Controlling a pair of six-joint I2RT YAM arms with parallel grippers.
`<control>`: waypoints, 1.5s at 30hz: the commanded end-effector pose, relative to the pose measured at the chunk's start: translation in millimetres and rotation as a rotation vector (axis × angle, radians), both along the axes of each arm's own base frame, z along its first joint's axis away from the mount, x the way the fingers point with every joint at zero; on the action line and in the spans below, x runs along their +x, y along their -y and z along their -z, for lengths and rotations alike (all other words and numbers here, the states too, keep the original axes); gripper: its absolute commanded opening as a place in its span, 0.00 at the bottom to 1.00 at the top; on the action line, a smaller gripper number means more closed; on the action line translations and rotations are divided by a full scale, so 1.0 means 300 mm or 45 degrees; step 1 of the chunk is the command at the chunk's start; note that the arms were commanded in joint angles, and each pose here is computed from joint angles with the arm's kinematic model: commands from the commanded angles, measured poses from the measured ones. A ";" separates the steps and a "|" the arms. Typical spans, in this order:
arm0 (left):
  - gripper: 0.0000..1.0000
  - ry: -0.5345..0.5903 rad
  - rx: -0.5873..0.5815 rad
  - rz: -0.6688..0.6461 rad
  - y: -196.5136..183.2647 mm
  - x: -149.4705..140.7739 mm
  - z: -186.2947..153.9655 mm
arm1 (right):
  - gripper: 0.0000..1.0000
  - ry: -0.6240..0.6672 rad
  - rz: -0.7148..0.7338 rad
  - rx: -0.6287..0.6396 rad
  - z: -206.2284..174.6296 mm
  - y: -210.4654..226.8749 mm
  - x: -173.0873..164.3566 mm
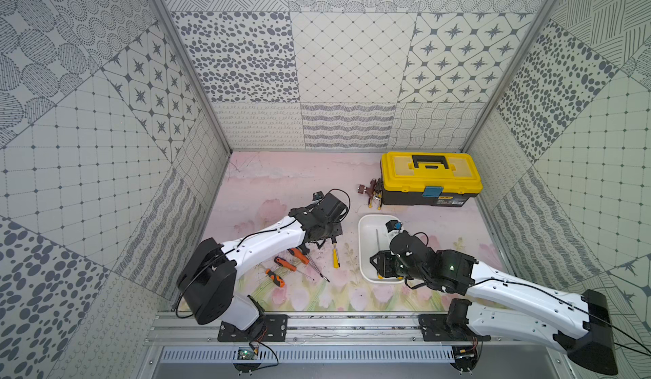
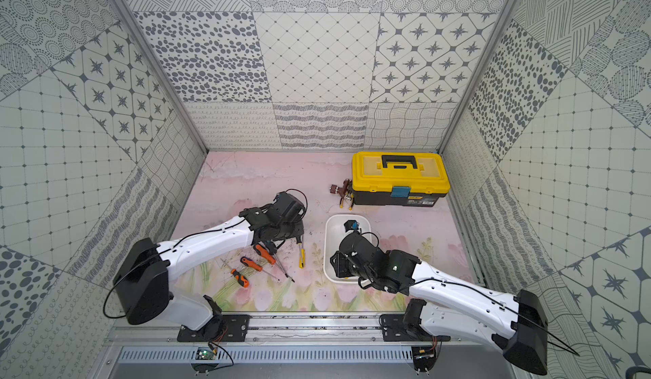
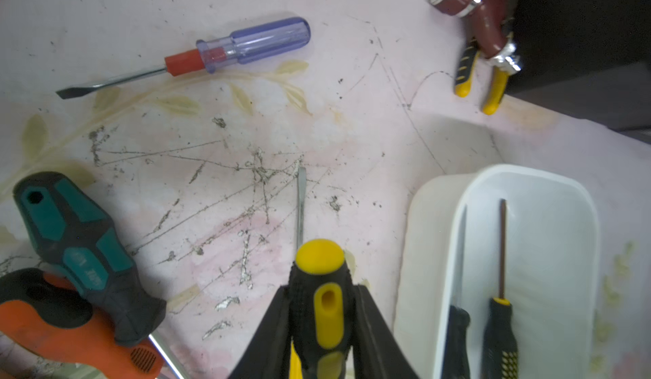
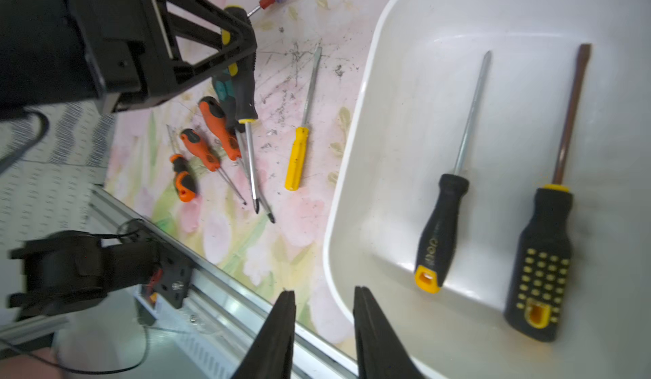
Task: Put the screwdriver on the desktop into the storage box
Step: Pick up the screwdriver from the center of the board, then place the screwdriver in the storage box.
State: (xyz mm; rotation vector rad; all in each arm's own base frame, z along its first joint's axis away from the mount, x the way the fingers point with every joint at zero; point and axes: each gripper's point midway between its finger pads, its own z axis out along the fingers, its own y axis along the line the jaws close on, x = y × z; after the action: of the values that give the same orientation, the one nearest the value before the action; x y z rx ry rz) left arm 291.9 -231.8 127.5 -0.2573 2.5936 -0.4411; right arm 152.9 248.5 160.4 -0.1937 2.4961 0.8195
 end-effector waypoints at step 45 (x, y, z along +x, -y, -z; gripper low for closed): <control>0.68 0.118 -0.802 0.438 0.262 -0.232 -0.276 | 0.00 0.183 -0.128 0.023 -0.115 -0.108 -0.029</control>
State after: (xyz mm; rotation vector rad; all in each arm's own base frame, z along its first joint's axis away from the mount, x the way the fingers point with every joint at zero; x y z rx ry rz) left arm 219.8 -310.6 227.6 -0.0101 2.2732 -1.4492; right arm 138.6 277.4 179.6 -0.3463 2.4208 0.8588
